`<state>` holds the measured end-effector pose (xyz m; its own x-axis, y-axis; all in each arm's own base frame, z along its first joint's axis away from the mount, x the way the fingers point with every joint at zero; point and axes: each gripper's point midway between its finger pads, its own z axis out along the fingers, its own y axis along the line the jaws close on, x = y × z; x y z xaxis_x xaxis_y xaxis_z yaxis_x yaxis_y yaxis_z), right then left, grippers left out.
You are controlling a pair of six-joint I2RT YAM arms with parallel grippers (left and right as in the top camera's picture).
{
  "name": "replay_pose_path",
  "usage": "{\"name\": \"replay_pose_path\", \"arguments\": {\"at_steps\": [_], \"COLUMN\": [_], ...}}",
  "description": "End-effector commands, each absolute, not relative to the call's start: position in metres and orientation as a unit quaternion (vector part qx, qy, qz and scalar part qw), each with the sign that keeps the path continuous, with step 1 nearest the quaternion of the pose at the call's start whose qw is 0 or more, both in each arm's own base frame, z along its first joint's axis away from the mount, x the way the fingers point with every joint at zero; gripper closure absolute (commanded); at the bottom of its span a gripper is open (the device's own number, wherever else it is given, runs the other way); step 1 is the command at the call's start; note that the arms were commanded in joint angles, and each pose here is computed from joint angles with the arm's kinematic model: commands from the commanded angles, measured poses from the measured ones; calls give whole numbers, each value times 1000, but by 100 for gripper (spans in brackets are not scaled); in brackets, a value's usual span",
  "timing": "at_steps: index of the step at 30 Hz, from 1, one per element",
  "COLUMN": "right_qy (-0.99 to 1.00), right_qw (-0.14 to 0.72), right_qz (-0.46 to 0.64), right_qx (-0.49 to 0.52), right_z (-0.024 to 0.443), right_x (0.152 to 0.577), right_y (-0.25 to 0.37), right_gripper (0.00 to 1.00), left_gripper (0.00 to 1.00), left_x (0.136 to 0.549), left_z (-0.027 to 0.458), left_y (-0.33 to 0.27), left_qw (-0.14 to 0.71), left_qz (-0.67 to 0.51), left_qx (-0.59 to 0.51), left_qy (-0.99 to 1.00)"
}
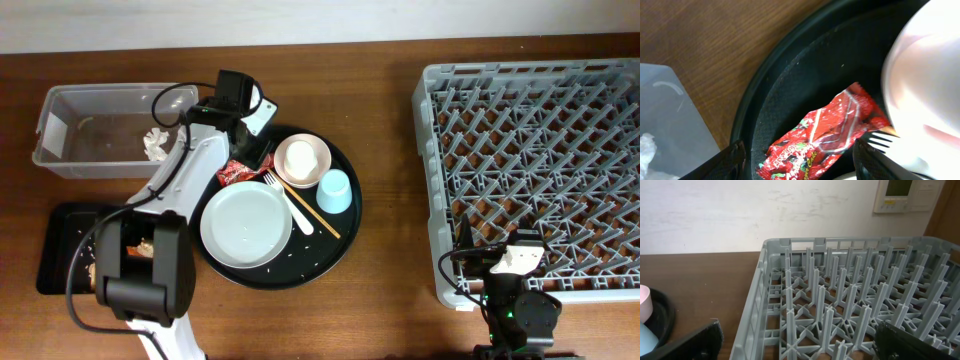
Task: Sort waste into correct bins and load items into the dishwasher rack
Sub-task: 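Move the left gripper back and grasp the red snack wrapper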
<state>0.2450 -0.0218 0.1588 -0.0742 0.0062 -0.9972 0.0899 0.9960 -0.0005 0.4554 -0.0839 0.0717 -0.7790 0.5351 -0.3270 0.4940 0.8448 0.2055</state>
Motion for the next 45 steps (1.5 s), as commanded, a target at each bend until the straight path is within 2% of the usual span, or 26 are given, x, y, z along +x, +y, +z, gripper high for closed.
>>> {"name": "replay_pose_path", "arguments": {"at_steps": [1,25,32,36,43,45], "right_qy": [735,735,735,735,735,735], "right_qw": [676,676,676,676,676,676], "right_qz": [-34,-34,-35,-35,-35,-35], "right_qx": [40,40,40,40,40,40], "right_z": [155,155,155,155,155,155], "right_x": [245,245,245,245,245,245], "right_y": [-25,-25,-25,-25,-25,-25], "right_gripper": [1,1,1,1,1,1], "left_gripper": [32,35,36,56,72,80], "left_x": [455,451,454,454,454,453], "left_z": [65,6,3,3,3,4], "left_y": [-71,-69,-67,-68,-72,-72], "left_qw": [176,124,128,128,130,128], "left_qz": [70,40,37,36,25,25], "left_qx": [278,285,281,281,282,283], "left_qy": [942,950,950,950,950,950]}}
